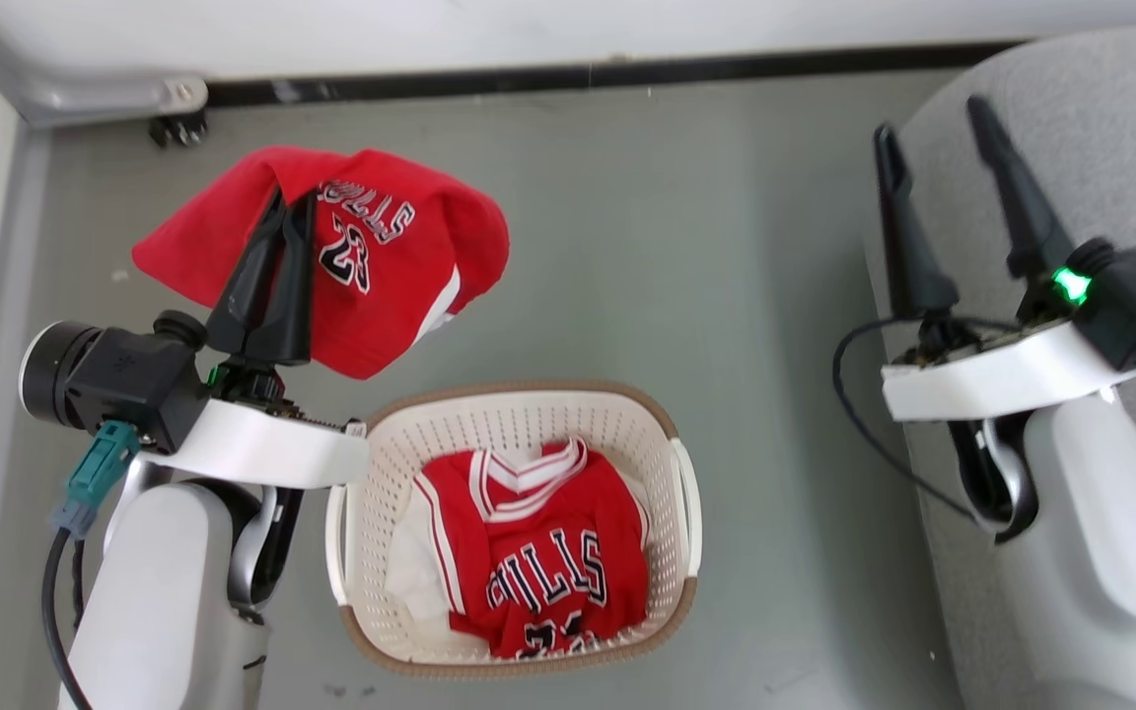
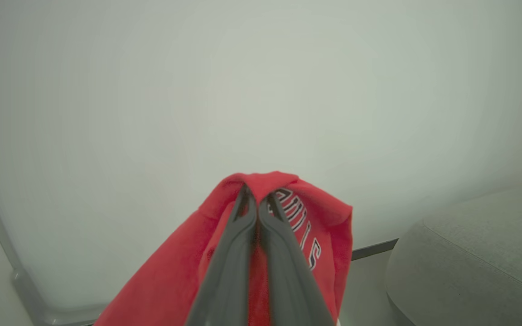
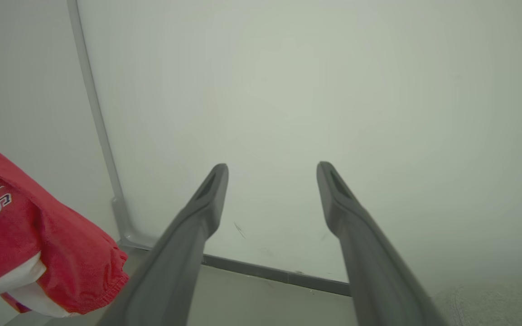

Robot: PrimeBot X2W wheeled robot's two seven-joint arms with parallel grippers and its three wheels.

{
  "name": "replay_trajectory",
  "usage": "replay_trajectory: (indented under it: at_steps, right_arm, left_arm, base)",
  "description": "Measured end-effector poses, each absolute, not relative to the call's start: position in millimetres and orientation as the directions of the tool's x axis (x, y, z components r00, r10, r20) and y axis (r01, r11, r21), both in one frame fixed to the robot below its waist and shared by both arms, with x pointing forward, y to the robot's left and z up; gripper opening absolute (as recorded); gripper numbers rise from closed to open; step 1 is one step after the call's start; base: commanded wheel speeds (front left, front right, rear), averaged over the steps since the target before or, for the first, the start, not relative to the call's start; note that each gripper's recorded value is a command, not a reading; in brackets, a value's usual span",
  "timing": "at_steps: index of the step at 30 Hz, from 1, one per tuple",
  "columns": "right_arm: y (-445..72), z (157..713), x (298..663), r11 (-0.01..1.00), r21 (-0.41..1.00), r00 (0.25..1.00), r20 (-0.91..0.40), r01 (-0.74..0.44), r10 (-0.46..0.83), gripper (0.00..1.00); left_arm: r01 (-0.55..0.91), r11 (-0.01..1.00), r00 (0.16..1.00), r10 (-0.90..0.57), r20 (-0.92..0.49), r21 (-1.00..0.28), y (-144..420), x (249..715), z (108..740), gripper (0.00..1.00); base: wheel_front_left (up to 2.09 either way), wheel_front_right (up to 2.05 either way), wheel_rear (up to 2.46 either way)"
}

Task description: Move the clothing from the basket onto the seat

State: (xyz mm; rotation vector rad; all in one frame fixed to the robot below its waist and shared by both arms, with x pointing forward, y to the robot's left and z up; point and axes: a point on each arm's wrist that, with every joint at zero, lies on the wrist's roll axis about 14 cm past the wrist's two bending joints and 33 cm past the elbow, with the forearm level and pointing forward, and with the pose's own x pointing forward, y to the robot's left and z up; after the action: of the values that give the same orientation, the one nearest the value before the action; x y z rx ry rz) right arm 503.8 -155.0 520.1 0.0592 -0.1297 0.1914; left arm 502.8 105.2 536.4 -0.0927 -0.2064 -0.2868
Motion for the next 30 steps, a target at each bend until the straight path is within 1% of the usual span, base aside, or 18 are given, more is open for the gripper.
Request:
replay_trajectory:
  at_steps: [11,17,23,30]
  right_arm:
    - [-123,527,470,0.955,0.05,0.951,0.122,-0.293,0.285,1.0]
    - [-96,531,448,0.925,0.065,0.924,0.109,-0.375,0.367,1.0]
    - [-73,530,426,0.884,0.063,0.886,0.061,-0.462,0.459,1.0]
    - [-60,540,407,0.844,0.054,0.846,0.037,-0.533,0.532,1.0]
  left_arm:
    - [0.316,0.948,0.907,-0.31,0.286,0.025,109,478,578,0.0]
    - [0.36,0.929,0.875,-0.367,0.314,0.084,99,463,598,0.0]
    - [0.41,0.9,0.849,-0.437,0.298,0.151,86,445,601,0.0]
    - [0.517,0.827,0.783,-0.561,0.269,0.221,57,420,601,0.0]
  base:
    - [0.0,0.0,0.0]
    - [0.0,0.0,0.0]
    - [0.0,0.0,0.0]
    - [0.0,0.0,0.0]
